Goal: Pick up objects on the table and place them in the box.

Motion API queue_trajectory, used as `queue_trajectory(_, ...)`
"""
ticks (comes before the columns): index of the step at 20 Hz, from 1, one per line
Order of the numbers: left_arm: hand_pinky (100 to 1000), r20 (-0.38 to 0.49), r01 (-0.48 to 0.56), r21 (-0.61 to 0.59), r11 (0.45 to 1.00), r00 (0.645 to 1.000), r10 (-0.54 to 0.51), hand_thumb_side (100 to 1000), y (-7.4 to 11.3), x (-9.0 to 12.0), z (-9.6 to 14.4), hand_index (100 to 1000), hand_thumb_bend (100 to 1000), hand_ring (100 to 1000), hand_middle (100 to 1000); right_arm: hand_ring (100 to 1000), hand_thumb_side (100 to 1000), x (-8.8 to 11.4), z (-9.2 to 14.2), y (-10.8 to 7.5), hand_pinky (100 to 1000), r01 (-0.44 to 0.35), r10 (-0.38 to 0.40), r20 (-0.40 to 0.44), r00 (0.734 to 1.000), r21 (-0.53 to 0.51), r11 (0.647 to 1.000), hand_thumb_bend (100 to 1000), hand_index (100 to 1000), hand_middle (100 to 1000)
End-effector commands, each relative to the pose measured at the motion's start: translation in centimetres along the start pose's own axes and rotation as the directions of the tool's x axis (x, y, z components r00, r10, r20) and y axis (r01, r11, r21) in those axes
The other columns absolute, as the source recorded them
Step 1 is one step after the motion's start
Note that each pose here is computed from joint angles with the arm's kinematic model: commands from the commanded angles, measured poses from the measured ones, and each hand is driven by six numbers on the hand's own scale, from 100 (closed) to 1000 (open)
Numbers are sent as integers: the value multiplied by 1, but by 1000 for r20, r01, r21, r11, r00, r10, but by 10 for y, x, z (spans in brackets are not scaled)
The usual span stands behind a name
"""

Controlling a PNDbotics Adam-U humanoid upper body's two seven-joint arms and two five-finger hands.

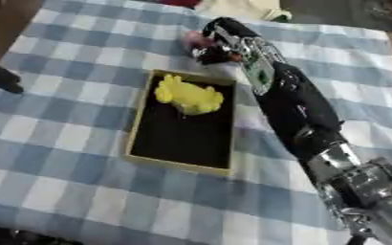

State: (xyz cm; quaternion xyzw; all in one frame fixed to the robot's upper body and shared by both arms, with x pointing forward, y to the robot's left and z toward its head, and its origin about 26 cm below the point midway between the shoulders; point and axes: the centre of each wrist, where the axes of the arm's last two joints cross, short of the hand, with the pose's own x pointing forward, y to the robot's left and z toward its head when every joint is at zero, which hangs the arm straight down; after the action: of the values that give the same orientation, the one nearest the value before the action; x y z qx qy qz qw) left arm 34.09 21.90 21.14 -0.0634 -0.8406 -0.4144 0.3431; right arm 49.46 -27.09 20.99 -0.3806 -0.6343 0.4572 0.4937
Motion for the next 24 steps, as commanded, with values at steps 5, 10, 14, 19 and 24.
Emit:
queue_trajectory(5,923,-1,10,3,1000,1000,-10,981,6,2,2,988,149,718,702,756,504,0,6,-38,864,45,-38,40,998,-194,980,100,485,754)
queue_trajectory(10,922,-10,8,6,1000,1000,-8,981,6,0,4,988,148,725,702,755,503,3,12,-50,864,59,-43,78,996,-222,973,100,483,754)
queue_trajectory(14,924,-19,10,17,1000,1000,-10,979,8,-1,6,989,148,729,703,755,498,11,19,-59,866,41,-9,151,988,-212,976,100,484,756)
queue_trajectory(19,926,-39,16,50,999,999,-14,974,11,-4,10,990,145,731,704,758,522,39,44,-71,868,-8,66,341,938,-169,986,100,488,762)
queue_trajectory(24,927,-50,20,81,996,999,-16,969,12,-5,13,990,141,733,705,760,524,68,72,-72,868,-53,100,483,870,-111,992,100,489,764)
